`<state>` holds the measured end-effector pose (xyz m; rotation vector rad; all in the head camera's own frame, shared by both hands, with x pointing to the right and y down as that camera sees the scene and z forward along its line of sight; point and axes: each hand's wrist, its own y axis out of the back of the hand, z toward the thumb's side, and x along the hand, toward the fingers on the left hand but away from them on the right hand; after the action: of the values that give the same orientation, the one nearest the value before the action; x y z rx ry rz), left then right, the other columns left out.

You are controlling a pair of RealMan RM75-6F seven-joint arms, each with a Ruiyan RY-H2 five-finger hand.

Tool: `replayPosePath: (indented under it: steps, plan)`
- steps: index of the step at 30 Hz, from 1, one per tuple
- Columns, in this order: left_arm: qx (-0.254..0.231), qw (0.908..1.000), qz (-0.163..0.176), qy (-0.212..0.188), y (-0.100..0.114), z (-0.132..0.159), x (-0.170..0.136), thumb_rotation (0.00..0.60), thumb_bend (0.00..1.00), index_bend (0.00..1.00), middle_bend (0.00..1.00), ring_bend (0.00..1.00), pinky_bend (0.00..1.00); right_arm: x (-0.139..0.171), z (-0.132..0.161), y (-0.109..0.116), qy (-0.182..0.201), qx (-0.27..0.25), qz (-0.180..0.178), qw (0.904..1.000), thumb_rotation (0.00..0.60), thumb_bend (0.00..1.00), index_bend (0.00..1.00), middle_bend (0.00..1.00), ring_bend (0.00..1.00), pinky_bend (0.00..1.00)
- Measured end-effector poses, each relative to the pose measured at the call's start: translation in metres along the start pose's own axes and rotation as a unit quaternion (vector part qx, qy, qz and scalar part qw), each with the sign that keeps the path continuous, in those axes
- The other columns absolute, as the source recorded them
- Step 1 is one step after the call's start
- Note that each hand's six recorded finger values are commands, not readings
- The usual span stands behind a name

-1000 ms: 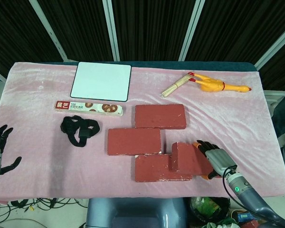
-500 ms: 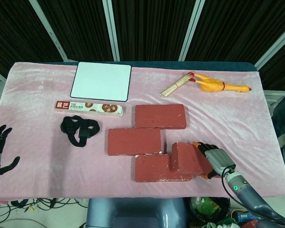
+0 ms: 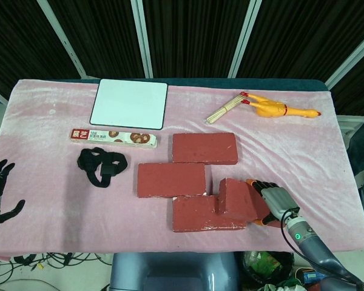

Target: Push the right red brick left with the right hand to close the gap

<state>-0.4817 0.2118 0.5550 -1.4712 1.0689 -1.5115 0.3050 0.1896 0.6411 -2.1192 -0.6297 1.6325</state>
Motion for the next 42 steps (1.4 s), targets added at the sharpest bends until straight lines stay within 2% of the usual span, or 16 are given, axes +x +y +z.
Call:
replayPosePath:
  steps: [14, 19, 22, 25, 32, 34, 39, 42]
  plan:
    - [0.000, 1.0000, 0.001, 0.000, 0.000, 0.000, 0.000, 0.600, 0.24, 0.11, 0.06, 0.00, 0.00, 0.005, 0.006, 0.032, 0.018, 0.024, -0.053, 0.9981, 0.600, 0.24, 0.15, 0.29, 0.32, 0.16]
    - [0.001, 1.0000, 0.001, -0.001, 0.001, 0.000, 0.000, 0.600, 0.24, 0.11, 0.06, 0.00, 0.00, 0.002, 0.001, 0.045, 0.017, 0.071, -0.078, 0.9943, 0.600, 0.25, 0.15, 0.29, 0.31, 0.16]
    - [0.001, 1.0000, 0.002, 0.000, 0.001, 0.000, 0.000, 0.600, 0.24, 0.11, 0.06, 0.00, 0.00, -0.006, -0.008, 0.055, 0.011, 0.128, -0.099, 0.9868, 0.600, 0.26, 0.17, 0.30, 0.31, 0.16]
    - [0.001, 1.0000, 0.004, 0.002, 0.002, -0.001, 0.000, 0.600, 0.24, 0.11, 0.06, 0.00, 0.00, -0.017, -0.018, 0.066, 0.007, 0.198, -0.121, 0.9728, 0.600, 0.26, 0.17, 0.30, 0.31, 0.16]
    - [0.002, 1.0000, 0.005, 0.003, 0.001, -0.001, 0.001, 0.600, 0.24, 0.11, 0.06, 0.00, 0.00, -0.041, -0.022, 0.083, 0.019, 0.292, -0.146, 0.9450, 0.600, 0.27, 0.17, 0.30, 0.31, 0.16]
    - [0.003, 1.0000, 0.005, 0.003, 0.001, -0.001, 0.001, 0.600, 0.24, 0.11, 0.06, 0.00, 0.00, -0.043, -0.021, 0.083, 0.023, 0.295, -0.142, 0.9445, 0.600, 0.27, 0.17, 0.30, 0.31, 0.16]
    - [0.003, 1.0000, 0.005, 0.004, 0.001, -0.001, 0.001, 0.600, 0.24, 0.11, 0.06, 0.00, 0.00, -0.045, -0.018, 0.080, 0.030, 0.259, -0.118, 0.9582, 0.600, 0.26, 0.17, 0.30, 0.31, 0.16]
    - [0.003, 1.0000, 0.005, 0.004, 0.001, -0.001, 0.001, 0.600, 0.24, 0.11, 0.06, 0.00, 0.00, -0.045, -0.019, 0.084, 0.027, 0.250, -0.105, 0.9622, 0.600, 0.26, 0.17, 0.30, 0.32, 0.16]
